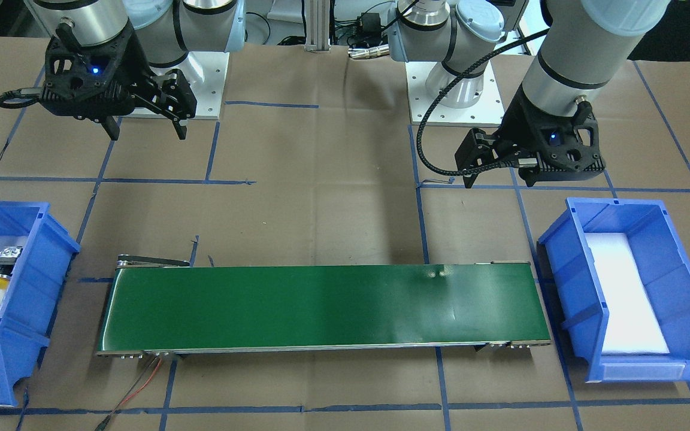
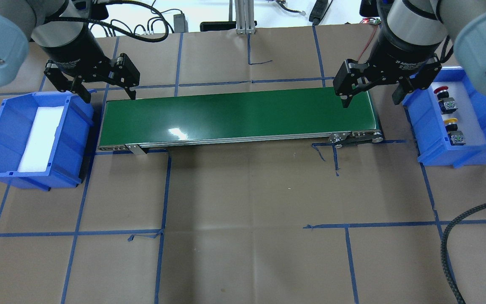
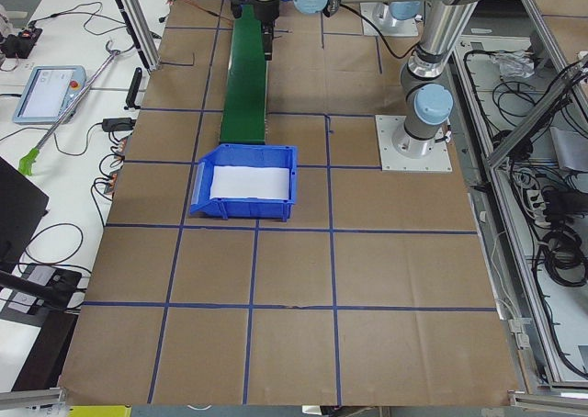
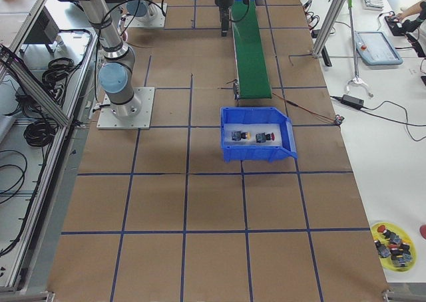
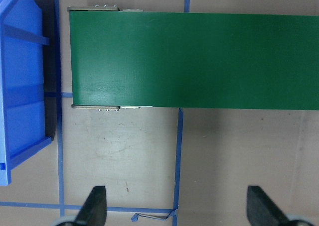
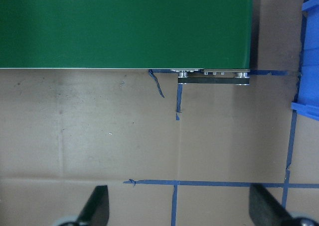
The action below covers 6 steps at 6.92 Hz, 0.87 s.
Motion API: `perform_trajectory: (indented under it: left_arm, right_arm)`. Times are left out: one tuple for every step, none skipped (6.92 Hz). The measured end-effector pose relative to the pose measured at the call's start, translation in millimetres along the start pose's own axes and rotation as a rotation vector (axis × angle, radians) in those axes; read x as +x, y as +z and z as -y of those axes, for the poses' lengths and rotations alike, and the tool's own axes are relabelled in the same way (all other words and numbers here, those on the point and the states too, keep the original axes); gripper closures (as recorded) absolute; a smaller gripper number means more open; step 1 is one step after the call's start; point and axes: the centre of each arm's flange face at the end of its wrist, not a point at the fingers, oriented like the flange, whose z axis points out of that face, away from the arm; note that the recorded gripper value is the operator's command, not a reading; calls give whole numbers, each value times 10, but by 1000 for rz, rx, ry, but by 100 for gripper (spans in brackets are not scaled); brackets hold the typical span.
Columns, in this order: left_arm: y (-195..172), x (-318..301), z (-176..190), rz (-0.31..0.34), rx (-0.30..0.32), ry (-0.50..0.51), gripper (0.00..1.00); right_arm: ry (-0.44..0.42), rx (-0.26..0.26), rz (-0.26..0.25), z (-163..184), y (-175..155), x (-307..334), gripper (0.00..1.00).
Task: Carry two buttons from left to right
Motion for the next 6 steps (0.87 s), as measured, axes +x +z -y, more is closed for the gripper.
perform_trajectory:
  left_arm:
    - [0,1,0,0,0,0,0]
    - [0,2,-1,0,0,0,0]
    - [0,1,0,0,0,0,0]
    - [0,-1,0,0,0,0,0]
    - [0,-4,1,0,0,-1,0]
    - [0,-4,1,0,0,-1,0]
  right_arm:
    - [-2,-3,0,-1,7,1,0]
    - [-3,-5,0,-1,13,1,0]
    - [-4,-9,0,-2,22,1,0]
    - [-5,-12,-1,-5,25,2,0]
    - [-5,-13,-1,-8,25,2,0]
    - [-6,-14,-1,-10,27,2,0]
